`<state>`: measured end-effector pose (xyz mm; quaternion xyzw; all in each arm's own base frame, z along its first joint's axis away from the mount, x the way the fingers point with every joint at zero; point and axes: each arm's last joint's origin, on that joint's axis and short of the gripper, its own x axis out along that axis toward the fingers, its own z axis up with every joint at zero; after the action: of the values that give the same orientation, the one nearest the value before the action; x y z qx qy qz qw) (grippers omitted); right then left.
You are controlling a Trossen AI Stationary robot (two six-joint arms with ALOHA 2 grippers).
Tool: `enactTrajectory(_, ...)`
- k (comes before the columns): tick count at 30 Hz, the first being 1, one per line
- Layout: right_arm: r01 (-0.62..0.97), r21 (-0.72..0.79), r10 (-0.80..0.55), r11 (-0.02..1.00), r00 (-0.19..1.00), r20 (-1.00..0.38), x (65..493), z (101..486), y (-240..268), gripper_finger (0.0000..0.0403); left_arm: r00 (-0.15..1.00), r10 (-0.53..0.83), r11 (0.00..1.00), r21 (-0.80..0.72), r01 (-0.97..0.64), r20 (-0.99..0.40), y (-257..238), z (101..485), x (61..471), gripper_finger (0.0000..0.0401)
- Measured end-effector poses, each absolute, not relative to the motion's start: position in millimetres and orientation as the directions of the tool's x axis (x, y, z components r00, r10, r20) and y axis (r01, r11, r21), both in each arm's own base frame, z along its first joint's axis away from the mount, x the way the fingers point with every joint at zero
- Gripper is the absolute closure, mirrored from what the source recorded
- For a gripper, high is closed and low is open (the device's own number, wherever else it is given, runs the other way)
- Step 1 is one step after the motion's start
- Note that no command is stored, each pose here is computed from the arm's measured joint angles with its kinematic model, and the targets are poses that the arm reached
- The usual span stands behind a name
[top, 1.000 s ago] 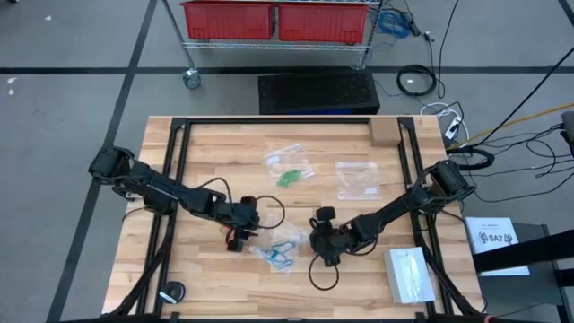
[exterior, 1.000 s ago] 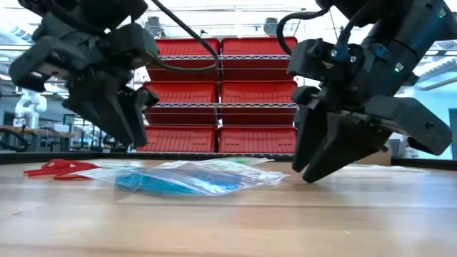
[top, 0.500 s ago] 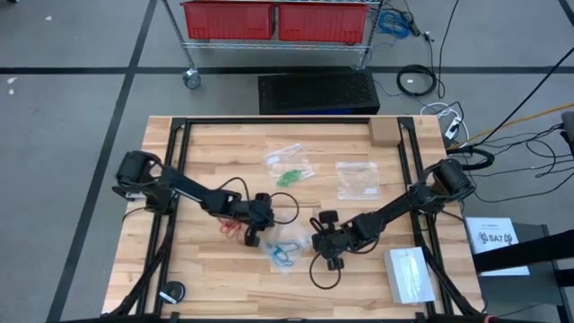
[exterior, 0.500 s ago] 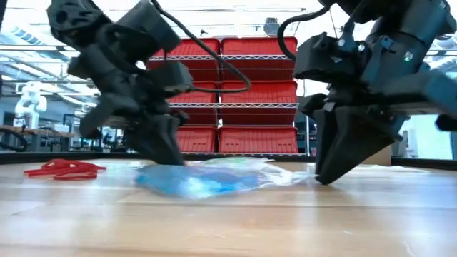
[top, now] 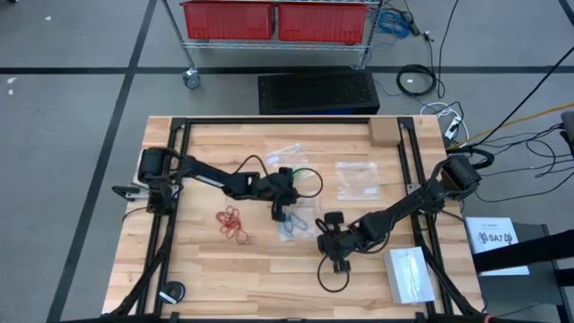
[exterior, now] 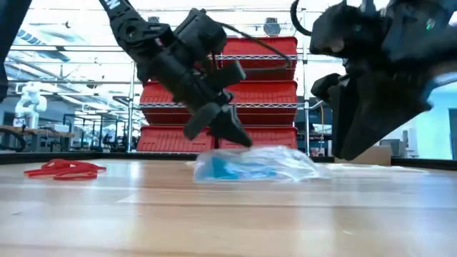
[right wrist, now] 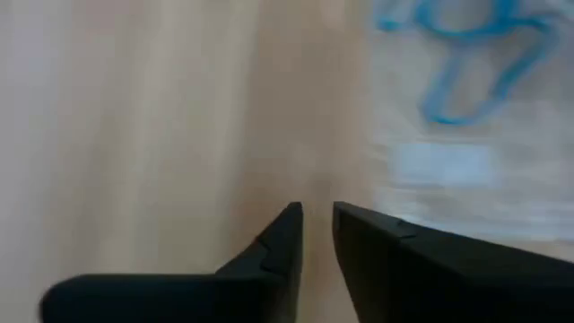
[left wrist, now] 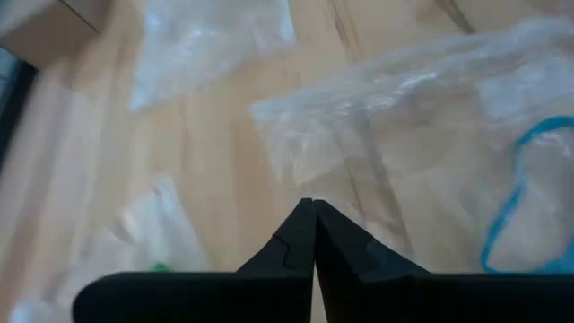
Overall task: Sort rubber bands
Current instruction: Close the transparent zip bag
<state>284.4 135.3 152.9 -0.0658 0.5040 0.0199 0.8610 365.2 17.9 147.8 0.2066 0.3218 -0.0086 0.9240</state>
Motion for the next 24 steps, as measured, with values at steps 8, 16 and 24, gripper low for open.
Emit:
enactTrajectory(8, -0.322, -0.532, -0.377, 0.783, 0.434, -0.818, 273, 150, 119, 0.0261, 0.782, 0.057, 0.908, 0.358, 0.218, -0.62, 0, 164, 354, 0.0398)
enactTrajectory(16, -0.465, -0.614, -0.349, 0.637, 0.537, -0.768, 289, 154, 117, 0.0236, 0.759, 0.041, 0.896, 0.36, 0.26, -0.65, -15, 160, 351, 0.0399)
enactTrajectory(24, -0.623, -0.584, -0.325, 0.52, 0.489, -0.81, 289, 140, 119, 0.0236, 0.762, 0.044, 0.896, 0.363, 0.256, -0.646, -15, 161, 352, 0.04)
